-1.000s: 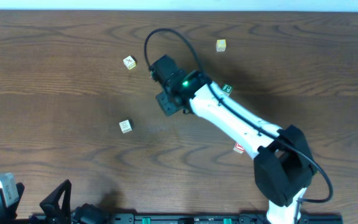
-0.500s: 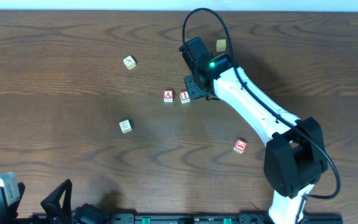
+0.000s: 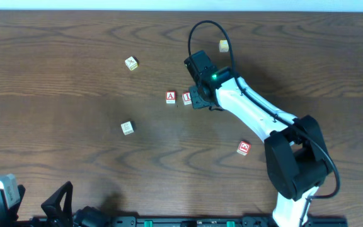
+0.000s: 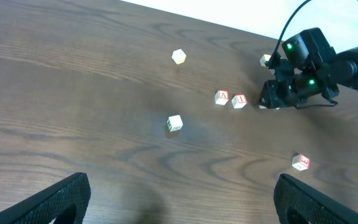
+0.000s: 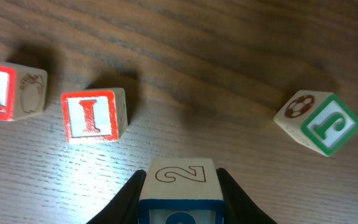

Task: Spell out Ai2
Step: 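Carry the 2 block to the right of the I block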

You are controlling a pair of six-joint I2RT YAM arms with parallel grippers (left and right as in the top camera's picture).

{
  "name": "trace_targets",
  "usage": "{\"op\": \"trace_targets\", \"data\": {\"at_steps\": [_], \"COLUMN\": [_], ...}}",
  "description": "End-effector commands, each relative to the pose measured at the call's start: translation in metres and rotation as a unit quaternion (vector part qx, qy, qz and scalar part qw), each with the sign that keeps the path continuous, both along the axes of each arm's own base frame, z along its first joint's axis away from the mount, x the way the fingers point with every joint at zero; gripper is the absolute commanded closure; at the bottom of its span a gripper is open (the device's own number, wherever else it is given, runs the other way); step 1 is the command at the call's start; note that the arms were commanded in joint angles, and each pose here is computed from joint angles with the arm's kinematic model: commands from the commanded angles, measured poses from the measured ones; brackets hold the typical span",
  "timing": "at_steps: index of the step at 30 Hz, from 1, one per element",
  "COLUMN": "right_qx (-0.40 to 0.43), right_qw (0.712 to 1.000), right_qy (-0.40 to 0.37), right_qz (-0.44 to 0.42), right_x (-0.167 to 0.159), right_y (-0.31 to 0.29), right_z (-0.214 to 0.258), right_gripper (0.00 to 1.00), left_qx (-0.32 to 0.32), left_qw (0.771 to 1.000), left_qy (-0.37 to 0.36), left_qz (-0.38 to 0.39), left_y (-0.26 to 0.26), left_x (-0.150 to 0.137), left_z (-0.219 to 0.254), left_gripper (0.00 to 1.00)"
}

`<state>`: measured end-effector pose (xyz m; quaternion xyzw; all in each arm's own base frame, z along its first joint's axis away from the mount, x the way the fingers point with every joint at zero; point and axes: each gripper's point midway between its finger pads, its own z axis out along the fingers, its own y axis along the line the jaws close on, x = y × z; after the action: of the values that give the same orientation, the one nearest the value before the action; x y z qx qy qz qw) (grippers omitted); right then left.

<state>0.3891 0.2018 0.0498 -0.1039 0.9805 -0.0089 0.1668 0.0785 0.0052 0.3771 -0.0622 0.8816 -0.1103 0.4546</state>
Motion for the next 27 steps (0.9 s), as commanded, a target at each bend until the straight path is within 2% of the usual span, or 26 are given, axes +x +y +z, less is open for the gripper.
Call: {"op": "trace_targets", "data": {"at_steps": [1, 27], "right_qx": [0.006, 0.032], "right_qw": [1.000, 0.998], "right_qy": [0.004, -0.030], "right_qz": [-0.009, -0.040], "right_x": [-0.002, 0.015], "right_y": [-0.001, -0.011], "right_z": [-0.010, -0.024], "right_gripper": [0.82, 0.81], "left_qx": [0.013, 0.000], "left_qw": [1.000, 0.999], "left_qy": [0.024, 0.010], "left_qz": [0.013, 0.036], "left_y": [0.007, 0.010], "left_x": [-0.005, -0.001], "left_z": [-0.011, -0.005], "left_gripper": [0.05, 0.05]}}
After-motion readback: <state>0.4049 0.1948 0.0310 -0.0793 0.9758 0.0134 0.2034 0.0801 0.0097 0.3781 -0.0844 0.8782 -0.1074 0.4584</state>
